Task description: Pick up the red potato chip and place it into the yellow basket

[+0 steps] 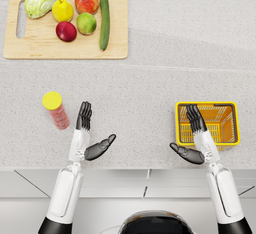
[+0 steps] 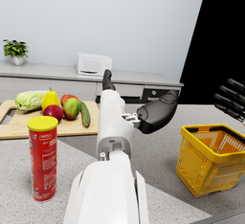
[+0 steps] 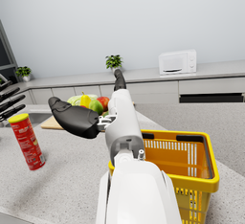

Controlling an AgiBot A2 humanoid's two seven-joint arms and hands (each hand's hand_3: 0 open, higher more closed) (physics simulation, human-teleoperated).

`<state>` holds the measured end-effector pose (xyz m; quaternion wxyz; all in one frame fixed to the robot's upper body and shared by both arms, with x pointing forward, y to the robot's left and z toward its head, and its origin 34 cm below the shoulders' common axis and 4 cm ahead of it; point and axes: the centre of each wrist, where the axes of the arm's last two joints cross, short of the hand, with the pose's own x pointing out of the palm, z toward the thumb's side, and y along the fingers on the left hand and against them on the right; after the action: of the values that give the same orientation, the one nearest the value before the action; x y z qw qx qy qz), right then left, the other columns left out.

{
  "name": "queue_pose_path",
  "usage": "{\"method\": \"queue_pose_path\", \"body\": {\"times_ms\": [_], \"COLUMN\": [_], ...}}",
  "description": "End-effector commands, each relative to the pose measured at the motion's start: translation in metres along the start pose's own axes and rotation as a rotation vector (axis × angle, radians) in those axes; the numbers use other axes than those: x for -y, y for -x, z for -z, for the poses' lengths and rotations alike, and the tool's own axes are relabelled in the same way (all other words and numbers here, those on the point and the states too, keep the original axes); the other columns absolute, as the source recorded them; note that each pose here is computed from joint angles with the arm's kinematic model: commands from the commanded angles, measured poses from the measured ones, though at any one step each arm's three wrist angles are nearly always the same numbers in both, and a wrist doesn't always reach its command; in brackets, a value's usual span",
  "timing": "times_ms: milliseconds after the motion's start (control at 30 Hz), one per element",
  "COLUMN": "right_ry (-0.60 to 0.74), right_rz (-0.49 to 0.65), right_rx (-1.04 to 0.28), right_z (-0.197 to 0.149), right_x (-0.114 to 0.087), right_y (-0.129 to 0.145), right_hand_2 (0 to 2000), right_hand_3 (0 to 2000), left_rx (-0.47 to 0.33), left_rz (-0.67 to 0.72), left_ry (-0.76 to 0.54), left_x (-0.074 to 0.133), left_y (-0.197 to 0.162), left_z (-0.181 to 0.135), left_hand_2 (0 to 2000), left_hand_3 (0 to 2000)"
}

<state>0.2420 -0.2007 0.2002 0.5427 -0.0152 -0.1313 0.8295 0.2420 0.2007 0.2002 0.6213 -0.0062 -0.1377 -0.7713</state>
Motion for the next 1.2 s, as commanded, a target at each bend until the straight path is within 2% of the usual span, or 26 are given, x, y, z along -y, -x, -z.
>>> {"method": "queue_pose_path", "body": {"times_ms": [33,333,367,467,533,600,733,800,900,967,1100,1200], "right_ry": [0.0,0.0,-0.027,0.199,0.294,0.353,0.363,0.302,0.301,0.288,0.284,0.292], "right_rz": [0.0,0.0,-0.017,0.099,0.167,0.24,0.366,0.419,0.454,0.449,0.39,0.358], "right_rx": [0.0,0.0,0.008,0.001,-0.017,-0.08,-0.26,-0.334,-0.404,-0.418,-0.425,-0.424], "right_z": [0.0,0.0,0.007,-0.031,-0.051,-0.066,-0.072,-0.059,-0.062,-0.058,-0.053,-0.053], "right_x": [0.0,0.0,0.001,0.011,0.014,0.012,0.003,-0.003,-0.006,-0.007,-0.006,-0.005], "right_y": [0.0,0.0,-0.004,0.008,0.022,0.038,0.057,0.065,0.069,0.066,0.048,0.039], "right_hand_2": [0,0,0,0,0,0,0,0,0,0,0,0], "right_hand_3": [0,0,0,0,0,0,0,0,0,0,0,0], "left_rx": [0.0,0.0,0.002,0.013,0.006,-0.092,-0.276,-0.355,-0.437,-0.449,-0.439,-0.423], "left_rz": [0.0,0.0,0.016,0.016,-0.025,-0.092,-0.239,-0.296,-0.368,-0.399,-0.394,-0.4], "left_ry": [0.0,0.0,0.028,-0.173,-0.26,-0.315,-0.357,-0.345,-0.298,-0.242,-0.047,0.053], "left_x": [0.0,0.0,0.0,-0.016,-0.025,-0.033,-0.032,-0.031,-0.032,-0.034,-0.036,-0.039], "left_y": [0.0,0.0,-0.004,0.008,0.023,0.041,0.074,0.085,0.101,0.112,0.12,0.127], "left_z": [0.0,0.0,0.007,-0.024,-0.042,-0.056,-0.072,-0.071,-0.065,-0.053,-0.002,0.022], "left_hand_2": [0,0,0,0,0,0,0,0,0,0,0,0], "left_hand_3": [0,0,0,0,0,0,0,0,0,0,0,0]}}
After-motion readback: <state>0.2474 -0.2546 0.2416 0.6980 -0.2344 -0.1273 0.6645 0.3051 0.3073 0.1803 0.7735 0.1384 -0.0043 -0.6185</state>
